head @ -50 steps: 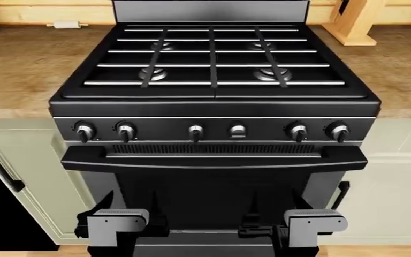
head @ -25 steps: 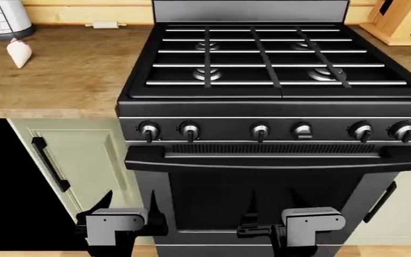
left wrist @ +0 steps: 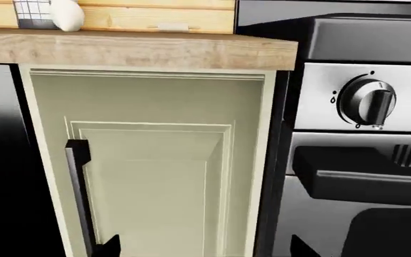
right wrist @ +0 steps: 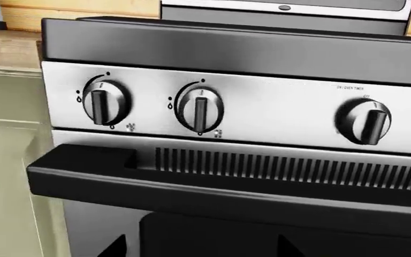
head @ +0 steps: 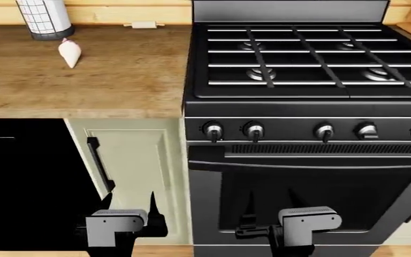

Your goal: Pick the ice cream from the counter and place it in the cabinet.

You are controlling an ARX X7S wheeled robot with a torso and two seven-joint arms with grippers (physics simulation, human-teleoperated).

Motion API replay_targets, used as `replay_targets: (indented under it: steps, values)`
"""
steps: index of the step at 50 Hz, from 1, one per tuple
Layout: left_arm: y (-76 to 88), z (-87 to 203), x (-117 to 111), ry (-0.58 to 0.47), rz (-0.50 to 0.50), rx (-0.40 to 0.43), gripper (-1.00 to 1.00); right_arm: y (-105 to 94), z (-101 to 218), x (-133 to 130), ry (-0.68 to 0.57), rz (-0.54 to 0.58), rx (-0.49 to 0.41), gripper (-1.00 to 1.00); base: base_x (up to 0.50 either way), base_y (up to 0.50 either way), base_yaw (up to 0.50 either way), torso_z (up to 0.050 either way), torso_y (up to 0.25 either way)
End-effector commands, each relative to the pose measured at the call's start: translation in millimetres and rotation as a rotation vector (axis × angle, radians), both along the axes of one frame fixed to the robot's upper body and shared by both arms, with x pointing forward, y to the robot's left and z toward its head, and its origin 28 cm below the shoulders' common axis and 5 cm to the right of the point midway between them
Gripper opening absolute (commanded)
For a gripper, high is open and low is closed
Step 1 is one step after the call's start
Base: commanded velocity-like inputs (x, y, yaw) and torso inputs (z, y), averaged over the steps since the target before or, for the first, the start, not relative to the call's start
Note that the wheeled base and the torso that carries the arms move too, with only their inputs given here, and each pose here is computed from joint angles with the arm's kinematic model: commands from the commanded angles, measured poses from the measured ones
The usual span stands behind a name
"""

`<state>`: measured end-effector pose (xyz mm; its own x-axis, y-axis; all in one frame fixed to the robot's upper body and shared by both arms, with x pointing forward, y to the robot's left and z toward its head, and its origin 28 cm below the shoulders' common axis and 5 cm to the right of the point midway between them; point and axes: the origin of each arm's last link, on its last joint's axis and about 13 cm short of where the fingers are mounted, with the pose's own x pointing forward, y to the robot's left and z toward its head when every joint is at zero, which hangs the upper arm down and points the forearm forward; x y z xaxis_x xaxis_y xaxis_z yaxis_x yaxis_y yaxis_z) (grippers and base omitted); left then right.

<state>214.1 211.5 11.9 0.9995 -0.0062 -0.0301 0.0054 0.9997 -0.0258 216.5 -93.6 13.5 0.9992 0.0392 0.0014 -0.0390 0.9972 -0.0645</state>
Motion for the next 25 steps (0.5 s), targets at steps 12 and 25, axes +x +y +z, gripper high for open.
replay_targets:
  steps: [12,25]
  values:
    - [1.3,0.8,1.2,-0.001,0.0,0.008,1.0,1.7,1.1,2.4,0.002,0.011,-0.012,1.0,0.0,0.5,0.0,0.0,0.0]
    - [3.9,1.7,-0.4,-0.006,0.013,0.001,1.0,2.0,0.6,2.7,0.0,0.008,-0.009,1.0,0.0,0.5,0.0,0.0,0.0]
